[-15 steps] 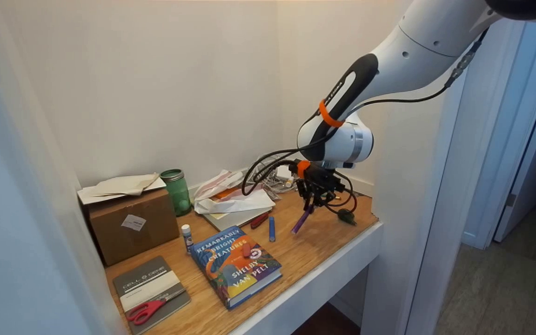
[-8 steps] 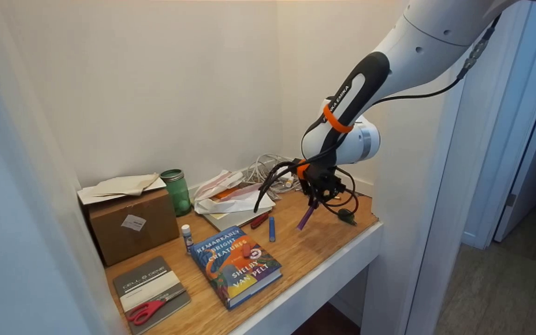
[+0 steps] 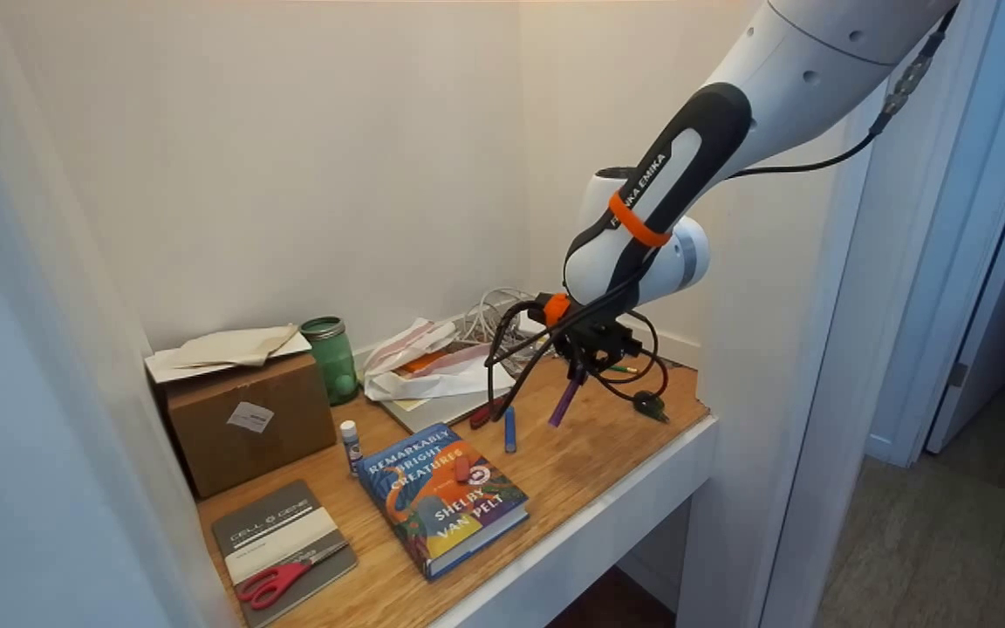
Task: Pick up the purple marker and place it standing upwards on the shelf
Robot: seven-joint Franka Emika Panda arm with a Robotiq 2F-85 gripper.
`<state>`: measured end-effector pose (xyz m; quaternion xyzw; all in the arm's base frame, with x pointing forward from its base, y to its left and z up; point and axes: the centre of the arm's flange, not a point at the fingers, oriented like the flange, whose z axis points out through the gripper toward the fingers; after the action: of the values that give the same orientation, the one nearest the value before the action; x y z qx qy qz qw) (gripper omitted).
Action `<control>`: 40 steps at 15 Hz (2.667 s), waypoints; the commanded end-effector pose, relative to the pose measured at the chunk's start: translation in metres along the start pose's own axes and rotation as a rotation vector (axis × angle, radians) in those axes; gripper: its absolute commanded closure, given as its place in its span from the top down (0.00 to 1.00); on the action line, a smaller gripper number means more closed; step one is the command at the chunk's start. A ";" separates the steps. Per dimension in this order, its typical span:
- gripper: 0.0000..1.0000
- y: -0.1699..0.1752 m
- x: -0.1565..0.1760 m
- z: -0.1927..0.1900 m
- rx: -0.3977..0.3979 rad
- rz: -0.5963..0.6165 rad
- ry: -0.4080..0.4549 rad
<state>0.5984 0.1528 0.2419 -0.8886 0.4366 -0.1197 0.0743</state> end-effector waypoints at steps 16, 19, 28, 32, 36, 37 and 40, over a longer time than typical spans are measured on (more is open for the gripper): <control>0.04 0.000 0.005 0.006 -0.048 -0.052 0.185; 0.04 -0.002 0.000 0.011 -0.053 -0.049 0.228; 0.04 -0.006 0.002 0.022 -0.074 -0.001 0.360; 0.04 -0.002 0.008 0.027 -0.095 0.020 0.430; 0.04 0.000 0.010 0.031 -0.101 0.036 0.485; 0.04 0.000 0.011 0.033 -0.105 0.040 0.502; 0.04 0.000 0.011 0.035 -0.116 0.058 0.556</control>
<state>0.6129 0.1392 0.2143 -0.8282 0.4640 -0.3038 -0.0807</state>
